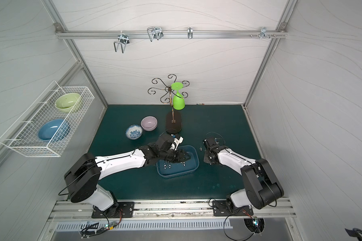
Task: Take out the wing nut from the storage box
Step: Place the wing nut at the center of the board, then pick up the wing nut from the storage box.
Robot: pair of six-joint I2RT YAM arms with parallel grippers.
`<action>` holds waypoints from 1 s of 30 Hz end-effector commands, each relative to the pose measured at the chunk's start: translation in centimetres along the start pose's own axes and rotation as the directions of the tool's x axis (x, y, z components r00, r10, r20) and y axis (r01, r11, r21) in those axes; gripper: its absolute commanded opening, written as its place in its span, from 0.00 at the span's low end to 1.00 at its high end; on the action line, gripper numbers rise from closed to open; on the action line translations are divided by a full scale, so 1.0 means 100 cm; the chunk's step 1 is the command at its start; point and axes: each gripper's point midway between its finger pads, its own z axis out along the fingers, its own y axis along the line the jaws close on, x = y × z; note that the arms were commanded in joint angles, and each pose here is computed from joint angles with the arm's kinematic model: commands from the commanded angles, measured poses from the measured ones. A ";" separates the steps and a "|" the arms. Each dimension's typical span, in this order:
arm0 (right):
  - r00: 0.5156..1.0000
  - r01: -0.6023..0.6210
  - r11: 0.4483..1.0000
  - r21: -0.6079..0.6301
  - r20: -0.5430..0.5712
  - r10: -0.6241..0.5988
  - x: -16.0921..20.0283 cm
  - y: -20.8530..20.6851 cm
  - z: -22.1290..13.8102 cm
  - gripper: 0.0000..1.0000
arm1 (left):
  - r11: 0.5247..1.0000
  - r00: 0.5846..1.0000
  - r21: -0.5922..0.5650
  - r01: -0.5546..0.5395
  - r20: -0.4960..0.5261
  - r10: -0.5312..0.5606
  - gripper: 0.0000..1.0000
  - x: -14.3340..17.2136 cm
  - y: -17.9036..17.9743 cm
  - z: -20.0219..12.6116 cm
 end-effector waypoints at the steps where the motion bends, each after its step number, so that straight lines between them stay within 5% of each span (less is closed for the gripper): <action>1: 1.000 -0.007 1.000 -0.010 -0.008 0.007 0.000 0.003 -0.004 0.08 | 0.999 1.000 0.033 -0.017 0.026 0.016 0.48 -0.011 -0.013 0.003; 12: 0.998 0.011 1.000 -0.024 0.056 -0.010 -0.010 0.003 -0.028 0.20 | 1.000 0.999 0.013 -0.025 0.039 0.025 0.48 -0.014 -0.012 -0.003; 17: 0.969 0.184 0.969 -0.166 0.196 -0.151 -0.020 0.055 -0.078 0.23 | 1.000 0.993 -0.014 0.008 0.120 -0.006 0.48 -0.034 0.001 -0.037; 22: 0.881 0.465 0.827 -0.316 0.260 -0.396 0.005 0.151 -0.117 0.26 | 0.982 0.951 -0.082 0.172 0.275 -0.144 0.49 -0.053 0.062 -0.100; 30: 0.722 0.664 0.540 -0.518 0.256 -0.643 0.072 0.254 -0.119 0.29 | 0.896 0.838 -0.161 0.414 0.451 -0.307 0.51 -0.028 0.153 -0.173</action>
